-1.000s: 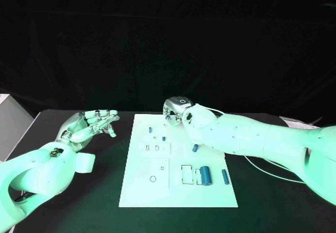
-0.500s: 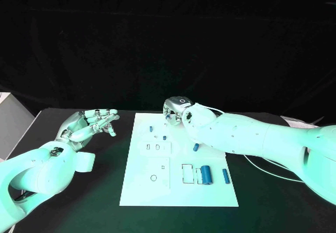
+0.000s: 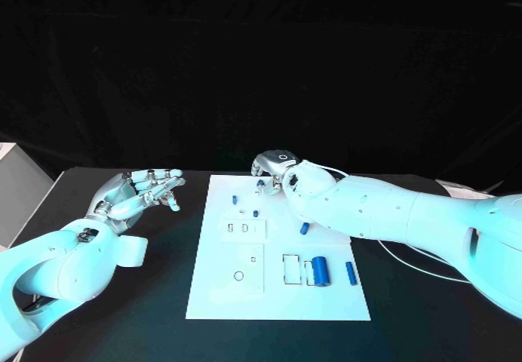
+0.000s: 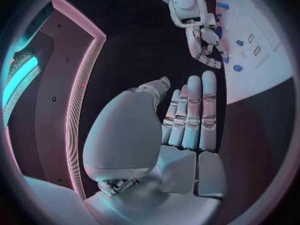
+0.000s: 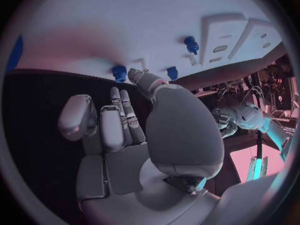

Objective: Assemble the parts on the task board

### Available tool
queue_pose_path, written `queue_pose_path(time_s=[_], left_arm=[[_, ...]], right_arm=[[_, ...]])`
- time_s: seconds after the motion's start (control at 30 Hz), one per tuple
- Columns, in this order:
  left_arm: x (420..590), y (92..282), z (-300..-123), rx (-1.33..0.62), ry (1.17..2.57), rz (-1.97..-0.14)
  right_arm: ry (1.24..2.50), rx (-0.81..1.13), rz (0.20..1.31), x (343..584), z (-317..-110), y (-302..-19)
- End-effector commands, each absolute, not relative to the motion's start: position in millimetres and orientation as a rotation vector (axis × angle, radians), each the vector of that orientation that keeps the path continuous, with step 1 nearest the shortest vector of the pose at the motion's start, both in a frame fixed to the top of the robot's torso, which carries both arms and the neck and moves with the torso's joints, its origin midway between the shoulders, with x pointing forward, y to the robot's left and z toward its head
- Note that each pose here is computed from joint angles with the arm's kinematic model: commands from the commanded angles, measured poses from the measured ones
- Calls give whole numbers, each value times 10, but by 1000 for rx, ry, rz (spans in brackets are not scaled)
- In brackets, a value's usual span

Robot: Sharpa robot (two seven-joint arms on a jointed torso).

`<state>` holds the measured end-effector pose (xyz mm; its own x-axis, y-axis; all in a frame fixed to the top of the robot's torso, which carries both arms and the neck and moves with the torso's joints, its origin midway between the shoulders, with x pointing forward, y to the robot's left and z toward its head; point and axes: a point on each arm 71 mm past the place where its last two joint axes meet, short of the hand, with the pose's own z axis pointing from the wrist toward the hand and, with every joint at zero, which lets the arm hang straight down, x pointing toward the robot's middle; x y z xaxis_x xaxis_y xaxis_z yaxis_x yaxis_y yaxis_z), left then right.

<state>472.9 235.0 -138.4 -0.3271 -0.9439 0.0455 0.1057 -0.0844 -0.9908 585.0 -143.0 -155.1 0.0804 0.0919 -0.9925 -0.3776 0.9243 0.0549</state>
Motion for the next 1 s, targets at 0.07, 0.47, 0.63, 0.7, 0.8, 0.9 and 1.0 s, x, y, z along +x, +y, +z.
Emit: queue_pose_path(time_s=[0.07,0.47,0.63,0.7,0.8,0.9,1.0], left_arm=[[4728,2340,-1374,-982,1324,-1566],[4747,2428,-1386,-987,1317,-1546],[4756,2459,-1394,-989,1314,-1538],[4762,2464,-1401,-990,1315,-1536],[4769,2467,-1414,-991,1317,-1532],[4772,2467,-1424,-992,1318,-1530],[4771,2473,-1441,-995,1320,-1526]], right_arm=[[1444,-253,380,5816,-1546,-1437],[1359,-173,442,5631,-1404,-1751],[1343,-102,481,5541,-1329,-1963],[1360,-70,487,5509,-1323,-2061],[1416,-35,470,5479,-1340,-2212],[1466,-17,441,5474,-1365,-2341],[1515,-5,408,5487,-1397,-2451]])
